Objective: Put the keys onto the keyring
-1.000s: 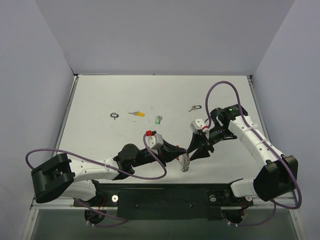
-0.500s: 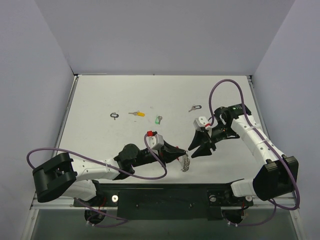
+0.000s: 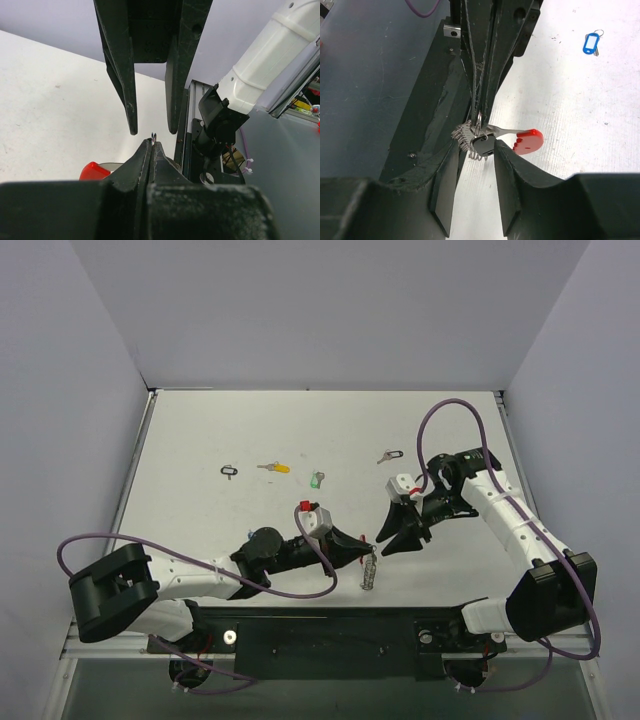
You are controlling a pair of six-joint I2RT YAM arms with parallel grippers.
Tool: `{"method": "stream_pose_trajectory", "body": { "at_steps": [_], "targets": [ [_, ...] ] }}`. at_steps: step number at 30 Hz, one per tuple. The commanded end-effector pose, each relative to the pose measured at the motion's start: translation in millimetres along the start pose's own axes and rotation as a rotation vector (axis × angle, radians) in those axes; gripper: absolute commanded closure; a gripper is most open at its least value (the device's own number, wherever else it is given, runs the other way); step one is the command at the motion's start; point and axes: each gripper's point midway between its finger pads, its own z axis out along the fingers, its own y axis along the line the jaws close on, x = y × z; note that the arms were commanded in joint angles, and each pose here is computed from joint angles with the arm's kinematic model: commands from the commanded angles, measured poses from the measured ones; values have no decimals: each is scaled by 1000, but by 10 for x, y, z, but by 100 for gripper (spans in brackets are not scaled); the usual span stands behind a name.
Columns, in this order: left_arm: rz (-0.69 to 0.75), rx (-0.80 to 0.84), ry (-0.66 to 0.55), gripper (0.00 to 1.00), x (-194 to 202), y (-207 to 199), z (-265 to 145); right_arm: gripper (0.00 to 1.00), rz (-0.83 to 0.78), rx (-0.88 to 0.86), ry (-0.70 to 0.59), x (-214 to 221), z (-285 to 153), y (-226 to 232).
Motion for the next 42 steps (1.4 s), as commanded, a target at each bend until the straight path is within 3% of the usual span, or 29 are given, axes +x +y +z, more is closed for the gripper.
{"method": "stream_pose_trajectory", "body": {
  "at_steps": [1,23,30,40,42],
  "targets": [
    [-5,10,-69,100,-251,-30,112,70,188,-87,-60,-198,13,439],
    [-20,-36,-114,100,-294,-3,183,78,218,-126,-37,-137,80,408],
    [-29,-41,-134,100,-311,3,172,95,237,-124,-21,-99,86,368],
    [-61,-34,-169,100,-323,-14,137,95,263,-121,-6,-56,99,307],
    [-63,-32,-176,100,-345,-20,136,100,269,-126,-2,-53,104,308]
  ]
}}
